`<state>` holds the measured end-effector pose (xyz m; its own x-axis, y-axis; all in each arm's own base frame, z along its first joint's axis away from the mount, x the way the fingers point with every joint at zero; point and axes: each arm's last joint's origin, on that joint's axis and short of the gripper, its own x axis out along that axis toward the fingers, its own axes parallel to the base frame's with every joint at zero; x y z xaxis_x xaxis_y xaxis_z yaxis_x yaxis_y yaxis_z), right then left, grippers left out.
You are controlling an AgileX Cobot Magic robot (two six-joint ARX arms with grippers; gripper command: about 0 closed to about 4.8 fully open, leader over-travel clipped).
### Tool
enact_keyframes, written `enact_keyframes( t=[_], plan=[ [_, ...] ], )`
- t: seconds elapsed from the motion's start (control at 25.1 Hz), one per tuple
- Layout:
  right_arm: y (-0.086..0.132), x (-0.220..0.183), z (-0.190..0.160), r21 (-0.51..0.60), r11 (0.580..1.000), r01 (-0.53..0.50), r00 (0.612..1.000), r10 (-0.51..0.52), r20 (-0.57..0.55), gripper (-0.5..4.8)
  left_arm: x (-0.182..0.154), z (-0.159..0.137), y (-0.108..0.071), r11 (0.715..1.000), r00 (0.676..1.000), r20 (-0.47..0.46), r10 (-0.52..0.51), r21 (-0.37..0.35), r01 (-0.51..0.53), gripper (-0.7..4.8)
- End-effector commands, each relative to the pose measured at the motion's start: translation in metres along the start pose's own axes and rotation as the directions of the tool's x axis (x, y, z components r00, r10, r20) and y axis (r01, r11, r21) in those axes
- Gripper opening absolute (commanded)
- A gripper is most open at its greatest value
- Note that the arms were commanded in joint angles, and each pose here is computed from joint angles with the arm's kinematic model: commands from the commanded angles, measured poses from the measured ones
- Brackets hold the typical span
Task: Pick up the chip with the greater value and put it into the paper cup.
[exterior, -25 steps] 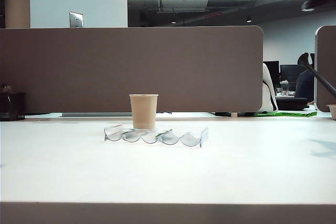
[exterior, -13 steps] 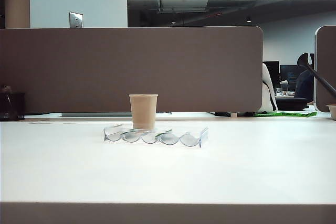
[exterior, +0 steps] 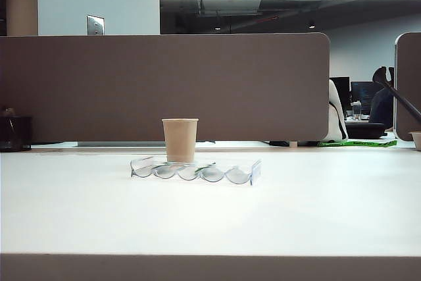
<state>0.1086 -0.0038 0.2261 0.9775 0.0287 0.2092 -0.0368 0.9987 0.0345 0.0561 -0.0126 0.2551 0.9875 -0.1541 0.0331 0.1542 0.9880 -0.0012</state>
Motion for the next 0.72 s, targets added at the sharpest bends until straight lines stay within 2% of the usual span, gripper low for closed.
enact_keyframes(
  t=[0.04, 0.36, 0.56, 0.72],
  plan=[
    [0.0, -0.009, -0.006, 0.003, 1.0, 0.006, 1.0, -0.006, -0.002, -0.01, 0.001, -0.001, 0.0, 1.0, 1.0, 0.015, 0.003, 0.006, -0.003, -0.05],
    [0.001, -0.022, -0.027, 0.03, 1.0, 0.0, 1.0, -0.001, 0.006, -0.01, 0.011, -0.018, -0.002, 1.0, 1.0, 0.003, -0.02, 0.008, 0.02, -0.05],
    [0.001, -0.022, -0.029, 0.031, 1.0, -0.005, 1.0, 0.005, 0.004, -0.01, 0.019, -0.027, -0.005, 0.996, 0.993, 0.073, -0.091, 0.005, 0.091, -0.05],
    [0.0, -0.022, -0.039, 0.032, 0.999, -0.002, 1.0, 0.003, -0.014, -0.01, 0.027, -0.046, -0.008, 0.988, 0.981, 0.115, -0.153, 0.01, 0.153, -0.05]
  ],
)
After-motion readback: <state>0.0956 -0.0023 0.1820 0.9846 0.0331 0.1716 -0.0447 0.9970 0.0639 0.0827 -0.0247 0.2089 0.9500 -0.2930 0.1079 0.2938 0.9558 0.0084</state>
